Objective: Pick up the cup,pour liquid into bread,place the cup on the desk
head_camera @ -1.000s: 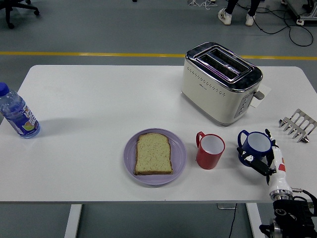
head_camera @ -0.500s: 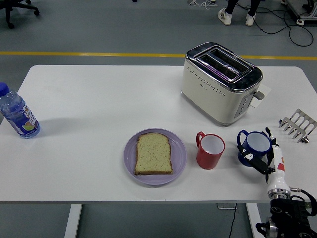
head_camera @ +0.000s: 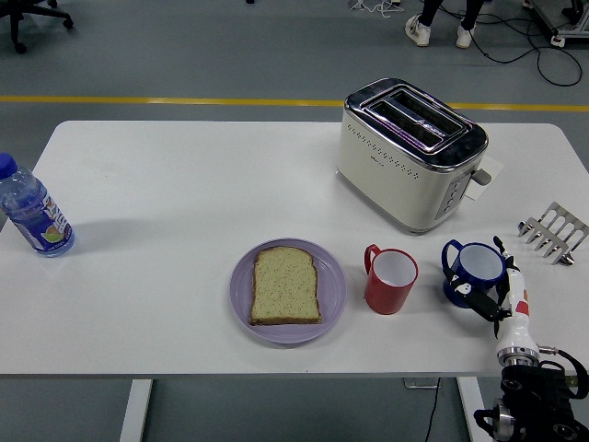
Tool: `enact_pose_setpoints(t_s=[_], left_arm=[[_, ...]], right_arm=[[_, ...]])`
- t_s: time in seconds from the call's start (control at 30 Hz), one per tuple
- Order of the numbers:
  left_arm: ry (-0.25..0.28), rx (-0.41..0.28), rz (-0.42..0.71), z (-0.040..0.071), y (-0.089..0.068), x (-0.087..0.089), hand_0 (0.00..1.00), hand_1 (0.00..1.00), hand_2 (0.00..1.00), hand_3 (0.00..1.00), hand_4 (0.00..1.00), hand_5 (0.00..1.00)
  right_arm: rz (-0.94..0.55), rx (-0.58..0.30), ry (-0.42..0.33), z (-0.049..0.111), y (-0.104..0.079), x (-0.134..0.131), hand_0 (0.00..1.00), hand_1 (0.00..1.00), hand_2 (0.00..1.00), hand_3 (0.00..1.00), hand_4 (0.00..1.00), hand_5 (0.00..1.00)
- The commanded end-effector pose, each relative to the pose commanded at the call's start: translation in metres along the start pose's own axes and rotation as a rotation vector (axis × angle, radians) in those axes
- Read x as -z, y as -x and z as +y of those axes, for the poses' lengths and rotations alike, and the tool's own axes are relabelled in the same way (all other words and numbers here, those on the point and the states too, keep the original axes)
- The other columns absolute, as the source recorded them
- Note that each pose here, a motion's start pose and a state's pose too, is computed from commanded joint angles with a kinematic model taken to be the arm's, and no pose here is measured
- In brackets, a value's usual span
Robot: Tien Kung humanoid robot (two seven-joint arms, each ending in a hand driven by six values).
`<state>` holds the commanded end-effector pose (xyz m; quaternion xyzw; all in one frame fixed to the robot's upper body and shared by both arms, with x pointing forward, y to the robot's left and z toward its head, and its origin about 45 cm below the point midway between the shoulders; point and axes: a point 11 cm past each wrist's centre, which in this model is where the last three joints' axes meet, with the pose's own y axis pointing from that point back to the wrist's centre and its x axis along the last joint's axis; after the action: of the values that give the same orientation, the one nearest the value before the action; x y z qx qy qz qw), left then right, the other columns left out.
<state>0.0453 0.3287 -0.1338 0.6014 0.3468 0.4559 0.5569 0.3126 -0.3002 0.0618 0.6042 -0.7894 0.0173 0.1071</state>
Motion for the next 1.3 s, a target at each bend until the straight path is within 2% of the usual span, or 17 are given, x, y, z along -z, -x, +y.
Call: enact_pose_setpoints(t_s=[0.3,0.33,0.5,0.53,0.7,0.73,1.1,1.13,1.3], left_arm=[[0.002,0.0,-0.002,0.0,0.0,-0.001,0.635,0.645,0.657,0.551,0.323,0.84],[0.003,0.0,-0.002,0.0,0.0,-0.001,0.635,0.646,0.657,0.553,0.323,0.84],[0.004,-0.001,-0.001,0.0,0.0,-0.002,0.635,0.646,0.657,0.553,0.323,0.84],[0.004,-0.001,-0.001,0.0,0.0,-0.002,0.635,0.645,0.657,0.551,0.323,0.84],[0.005,-0.001,-0.001,0.0,-0.001,-0.002,0.635,0.645,0.657,0.551,0.323,0.84],[0.005,-0.001,0.0,0.0,-0.001,-0.002,0.635,0.646,0.657,0.551,0.323,0.84],[0.004,-0.001,0.001,0.0,0.0,-0.002,0.635,0.646,0.657,0.552,0.322,0.839],[0.003,-0.001,0.001,0.0,0.0,-0.001,0.635,0.646,0.657,0.551,0.322,0.839],[-0.001,0.001,0.001,0.0,0.0,0.001,0.635,0.646,0.657,0.551,0.322,0.839]], right_arm=[[0.004,-0.006,0.004,-0.002,0.0,-0.001,0.837,0.686,0.823,0.928,0.934,0.086],[0.004,-0.007,0.007,-0.002,0.0,-0.002,0.735,0.616,0.745,0.866,0.922,0.08],[-0.004,-0.024,0.004,-0.002,-0.003,-0.003,0.735,0.616,0.745,0.866,0.922,0.08],[-0.005,-0.028,0.001,-0.002,-0.003,-0.002,0.567,0.532,0.638,0.706,0.865,0.039],[-0.013,-0.04,-0.005,-0.003,-0.005,-0.001,0.567,0.532,0.638,0.706,0.865,0.039],[-0.013,-0.042,-0.007,-0.003,-0.006,-0.001,0.516,0.501,0.601,0.658,0.787,0.002],[-0.01,-0.062,-0.03,-0.005,-0.013,0.005,0.485,0.485,0.587,0.63,0.769,0.002],[-0.01,-0.062,-0.031,-0.005,-0.014,0.006,0.423,0.441,0.563,0.564,0.729,0.002],[0.001,-0.056,-0.051,-0.007,-0.022,0.016,0.423,0.441,0.563,0.564,0.729,0.002]])
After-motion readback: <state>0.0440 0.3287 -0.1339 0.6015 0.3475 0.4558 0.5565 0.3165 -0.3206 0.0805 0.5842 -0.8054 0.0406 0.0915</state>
